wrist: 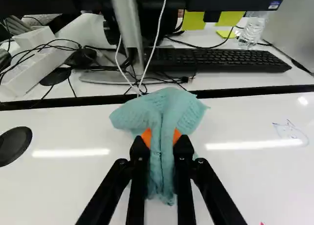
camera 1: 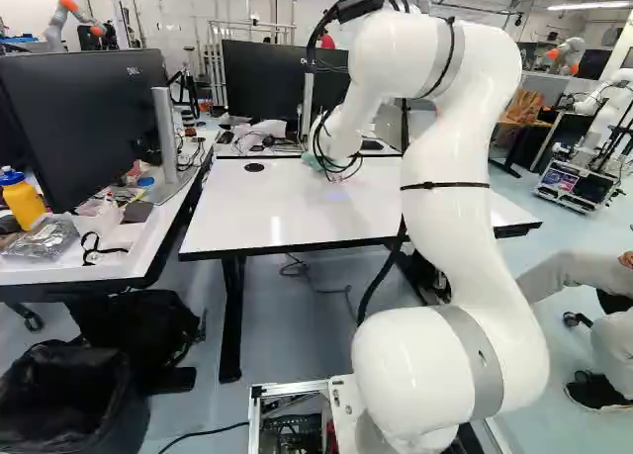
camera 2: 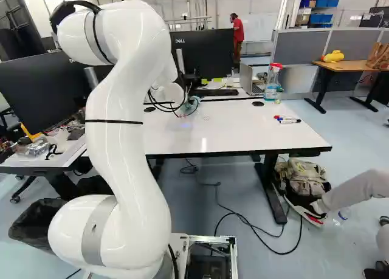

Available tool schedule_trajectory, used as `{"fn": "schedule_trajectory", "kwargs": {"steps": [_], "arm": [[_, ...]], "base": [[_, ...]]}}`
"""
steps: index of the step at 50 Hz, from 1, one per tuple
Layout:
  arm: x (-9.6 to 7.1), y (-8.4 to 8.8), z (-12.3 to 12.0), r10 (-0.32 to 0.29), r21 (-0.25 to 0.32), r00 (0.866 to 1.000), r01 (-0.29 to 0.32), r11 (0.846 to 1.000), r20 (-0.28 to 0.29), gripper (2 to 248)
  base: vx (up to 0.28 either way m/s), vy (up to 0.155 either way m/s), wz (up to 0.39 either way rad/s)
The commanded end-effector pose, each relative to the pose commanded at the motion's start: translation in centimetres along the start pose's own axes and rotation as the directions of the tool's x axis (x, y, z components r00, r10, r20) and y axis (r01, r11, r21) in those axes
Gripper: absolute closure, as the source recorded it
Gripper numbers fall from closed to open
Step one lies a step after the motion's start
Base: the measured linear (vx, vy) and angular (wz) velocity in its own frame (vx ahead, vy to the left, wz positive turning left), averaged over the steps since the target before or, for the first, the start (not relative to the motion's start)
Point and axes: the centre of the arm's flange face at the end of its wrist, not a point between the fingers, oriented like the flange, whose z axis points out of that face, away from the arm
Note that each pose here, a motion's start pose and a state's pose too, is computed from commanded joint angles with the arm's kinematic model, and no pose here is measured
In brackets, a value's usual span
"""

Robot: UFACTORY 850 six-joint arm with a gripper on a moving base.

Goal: Clean the table with the green towel

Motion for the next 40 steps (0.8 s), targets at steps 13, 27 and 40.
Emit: {"fn": "schedule_trajectory", "kwargs": {"steps": [13, 27, 40], "arm": [[0.7, 2.1, -2.2, 0.017, -0.028, 1.000, -0.017, 0.999, -0.014, 190], [0.9, 4.2, -4.6, 0.034, -0.057, 0.999, -0.035, 0.998, -0.021, 190], [0.2, 6.1, -6.2, 0.051, -0.084, 0.999, -0.052, 0.995, -0.013, 190]], "base": [[0.000, 0.000, 0.000], [0.000, 0.000, 0.000], [0.000, 0.000, 0.000]]}}
